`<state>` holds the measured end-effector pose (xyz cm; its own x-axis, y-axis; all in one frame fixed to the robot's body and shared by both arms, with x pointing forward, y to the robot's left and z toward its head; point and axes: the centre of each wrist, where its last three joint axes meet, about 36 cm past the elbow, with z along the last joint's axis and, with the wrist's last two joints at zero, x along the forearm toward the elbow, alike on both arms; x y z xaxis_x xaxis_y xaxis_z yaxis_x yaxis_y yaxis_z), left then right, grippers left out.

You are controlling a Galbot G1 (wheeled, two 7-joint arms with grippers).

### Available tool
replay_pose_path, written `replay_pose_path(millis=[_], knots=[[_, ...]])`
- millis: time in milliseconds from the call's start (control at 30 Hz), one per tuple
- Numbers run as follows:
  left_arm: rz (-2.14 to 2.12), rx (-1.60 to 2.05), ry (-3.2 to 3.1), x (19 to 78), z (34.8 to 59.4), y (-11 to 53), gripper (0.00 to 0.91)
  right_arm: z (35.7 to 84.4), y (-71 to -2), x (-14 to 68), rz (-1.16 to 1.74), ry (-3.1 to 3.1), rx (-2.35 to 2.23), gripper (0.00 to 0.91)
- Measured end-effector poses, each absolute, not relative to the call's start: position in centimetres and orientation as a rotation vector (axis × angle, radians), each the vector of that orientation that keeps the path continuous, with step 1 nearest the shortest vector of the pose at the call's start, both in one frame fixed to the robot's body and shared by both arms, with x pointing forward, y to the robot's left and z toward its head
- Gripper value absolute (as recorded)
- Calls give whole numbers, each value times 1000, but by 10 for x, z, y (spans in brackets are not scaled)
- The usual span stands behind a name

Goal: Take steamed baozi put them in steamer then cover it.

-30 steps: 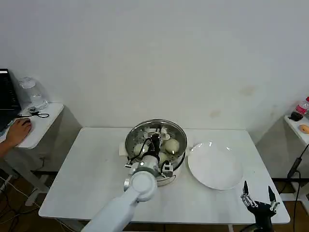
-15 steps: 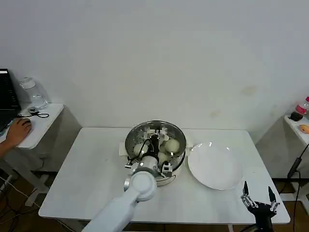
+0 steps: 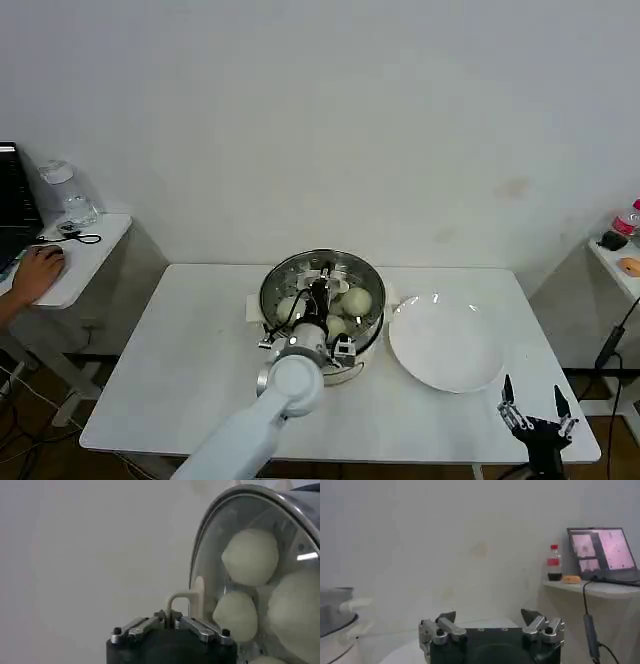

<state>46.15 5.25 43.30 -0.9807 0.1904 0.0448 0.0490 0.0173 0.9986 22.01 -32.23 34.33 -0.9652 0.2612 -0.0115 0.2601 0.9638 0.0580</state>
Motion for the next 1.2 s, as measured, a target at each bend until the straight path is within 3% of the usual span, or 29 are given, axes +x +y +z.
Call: replay_pose_path(millis=[533, 1200], knots=[[2089, 237, 2188, 445, 441, 61, 907, 340, -324, 220, 89, 3094, 407, 907], [1901, 196, 2261, 396, 473, 133, 907, 340, -333, 230, 2, 3110, 369, 907]])
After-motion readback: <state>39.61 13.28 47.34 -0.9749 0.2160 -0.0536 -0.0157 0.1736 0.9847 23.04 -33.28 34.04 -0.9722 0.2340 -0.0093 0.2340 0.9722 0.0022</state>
